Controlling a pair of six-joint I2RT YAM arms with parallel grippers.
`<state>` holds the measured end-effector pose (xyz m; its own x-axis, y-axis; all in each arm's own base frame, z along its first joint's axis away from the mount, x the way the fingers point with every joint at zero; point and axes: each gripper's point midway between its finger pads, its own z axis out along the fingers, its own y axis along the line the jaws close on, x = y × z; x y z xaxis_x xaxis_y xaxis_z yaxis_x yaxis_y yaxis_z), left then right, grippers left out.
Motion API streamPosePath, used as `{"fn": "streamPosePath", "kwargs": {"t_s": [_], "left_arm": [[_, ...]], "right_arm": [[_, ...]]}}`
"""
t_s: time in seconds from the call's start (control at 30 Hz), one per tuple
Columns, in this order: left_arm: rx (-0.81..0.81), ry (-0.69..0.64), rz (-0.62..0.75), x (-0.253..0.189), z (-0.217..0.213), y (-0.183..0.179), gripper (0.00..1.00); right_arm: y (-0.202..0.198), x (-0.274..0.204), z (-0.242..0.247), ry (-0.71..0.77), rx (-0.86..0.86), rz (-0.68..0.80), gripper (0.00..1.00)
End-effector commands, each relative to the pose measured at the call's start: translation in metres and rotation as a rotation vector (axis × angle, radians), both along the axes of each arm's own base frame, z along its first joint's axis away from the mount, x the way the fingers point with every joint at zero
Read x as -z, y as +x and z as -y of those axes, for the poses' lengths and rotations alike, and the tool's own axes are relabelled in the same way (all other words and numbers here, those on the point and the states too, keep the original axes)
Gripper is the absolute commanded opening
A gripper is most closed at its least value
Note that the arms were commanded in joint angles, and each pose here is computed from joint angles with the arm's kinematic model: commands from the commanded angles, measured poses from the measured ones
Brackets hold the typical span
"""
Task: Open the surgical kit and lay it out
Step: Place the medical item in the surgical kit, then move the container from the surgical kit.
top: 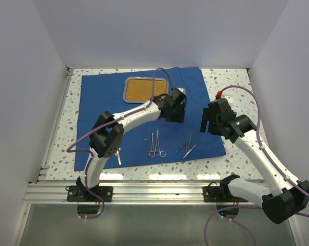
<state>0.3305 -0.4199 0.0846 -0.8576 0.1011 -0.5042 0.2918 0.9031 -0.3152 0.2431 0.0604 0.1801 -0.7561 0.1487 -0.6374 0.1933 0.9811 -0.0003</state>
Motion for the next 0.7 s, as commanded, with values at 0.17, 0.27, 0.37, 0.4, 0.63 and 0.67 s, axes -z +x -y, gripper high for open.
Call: {"fn": "streamPosePath", "kwargs": {"t_s": [0.17,0.27,0.37,0.4,0.63,0.67], "left_arm": [[-0.347,0.105,0.293,-0.071,-0.189,0.181,0.51],[-0.412,0.144,0.282,-0.056,-0.235,0.213,0.5],[-0.437,0.174,0.25,-0.037,-0.262,0.232,0.47],[-0.438,0.18,0.245,-0.033,-0.267,0.235,0.46],[-0.411,0.222,0.205,0.006,-0.286,0.248,0.44],[-0.416,0.233,0.192,0.014,-0.291,0.247,0.43]], "right_arm": [[0.02,-0.037,0.0,-0.017,0.023,0.066,0.83],[0.026,-0.038,-0.003,-0.018,0.019,0.061,0.83],[0.035,-0.041,-0.008,-0.019,0.015,0.056,0.83],[0.039,-0.045,-0.009,-0.015,0.018,0.064,0.83],[0.06,-0.044,-0.021,-0.013,0.009,0.05,0.83],[0.062,-0.042,-0.022,-0.015,0.009,0.041,0.83]]}}
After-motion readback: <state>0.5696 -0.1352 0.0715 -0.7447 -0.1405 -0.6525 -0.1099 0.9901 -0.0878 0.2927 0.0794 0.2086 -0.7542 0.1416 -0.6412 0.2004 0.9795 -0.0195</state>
